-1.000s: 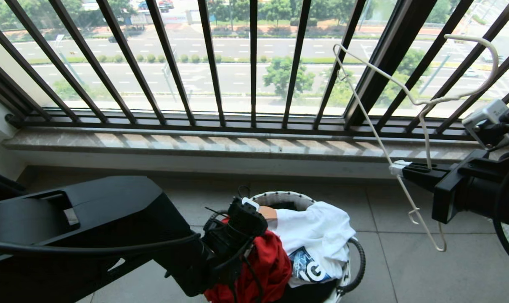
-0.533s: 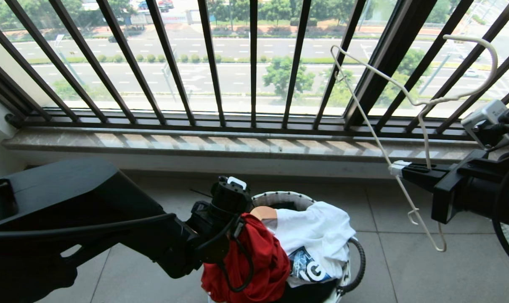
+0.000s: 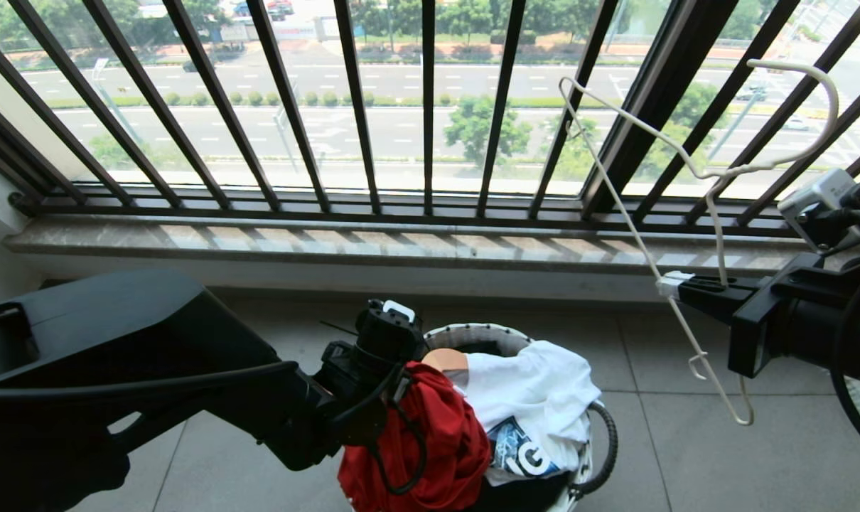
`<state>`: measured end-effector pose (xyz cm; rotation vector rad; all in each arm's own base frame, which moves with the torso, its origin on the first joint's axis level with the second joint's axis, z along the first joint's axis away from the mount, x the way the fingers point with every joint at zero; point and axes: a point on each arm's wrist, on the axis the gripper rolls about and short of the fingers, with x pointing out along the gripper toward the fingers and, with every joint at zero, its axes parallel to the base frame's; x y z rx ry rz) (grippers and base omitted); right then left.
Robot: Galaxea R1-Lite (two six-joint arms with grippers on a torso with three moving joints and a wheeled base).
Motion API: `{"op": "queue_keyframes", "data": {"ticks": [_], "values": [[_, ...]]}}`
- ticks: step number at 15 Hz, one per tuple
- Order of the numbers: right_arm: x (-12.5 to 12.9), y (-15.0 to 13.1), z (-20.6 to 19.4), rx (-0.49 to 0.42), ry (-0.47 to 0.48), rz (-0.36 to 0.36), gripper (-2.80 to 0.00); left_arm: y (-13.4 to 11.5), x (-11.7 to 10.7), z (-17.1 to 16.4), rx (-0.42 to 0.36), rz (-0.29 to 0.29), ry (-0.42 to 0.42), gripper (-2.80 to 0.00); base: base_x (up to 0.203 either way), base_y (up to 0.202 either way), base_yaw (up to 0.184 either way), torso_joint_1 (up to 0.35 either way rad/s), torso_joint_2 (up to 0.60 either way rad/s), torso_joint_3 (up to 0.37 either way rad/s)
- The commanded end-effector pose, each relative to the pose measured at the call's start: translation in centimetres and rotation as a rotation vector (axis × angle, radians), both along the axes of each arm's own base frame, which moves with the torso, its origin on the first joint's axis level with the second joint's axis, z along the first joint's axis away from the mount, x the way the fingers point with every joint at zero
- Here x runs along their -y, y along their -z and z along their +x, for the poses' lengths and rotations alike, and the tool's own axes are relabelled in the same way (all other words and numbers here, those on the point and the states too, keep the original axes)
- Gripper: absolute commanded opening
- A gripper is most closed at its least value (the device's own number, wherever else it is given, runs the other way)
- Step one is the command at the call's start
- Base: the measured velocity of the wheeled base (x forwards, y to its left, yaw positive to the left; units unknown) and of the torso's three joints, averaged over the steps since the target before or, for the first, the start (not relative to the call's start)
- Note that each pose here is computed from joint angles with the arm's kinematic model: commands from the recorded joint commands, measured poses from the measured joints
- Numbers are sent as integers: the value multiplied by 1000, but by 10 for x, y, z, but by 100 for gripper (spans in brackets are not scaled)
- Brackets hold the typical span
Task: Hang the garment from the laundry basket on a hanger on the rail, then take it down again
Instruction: Pick up clothes from the basket
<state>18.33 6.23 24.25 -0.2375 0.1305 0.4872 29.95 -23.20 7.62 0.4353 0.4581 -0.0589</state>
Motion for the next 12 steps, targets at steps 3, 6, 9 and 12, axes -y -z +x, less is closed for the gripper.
{"op": "queue_keyframes", "data": {"ticks": [3, 6, 9, 12], "values": [[0, 0, 0, 2, -2, -1, -280, 14, 3, 2, -23, 19, -2, 0, 0, 0, 0, 0, 0, 0], [0, 0, 0, 2, -2, -1, -280, 24, 10, 1, -12, 10, 15, 0, 0, 0, 0, 0, 0, 0], [0, 0, 0, 2, -2, -1, -280, 29, 13, 4, 7, -1, 19, 0, 0, 0, 0, 0, 0, 0], [0, 0, 0, 2, -2, -1, -280, 22, 12, 4, 23, -5, 19, 0, 0, 0, 0, 0, 0, 0]]}}
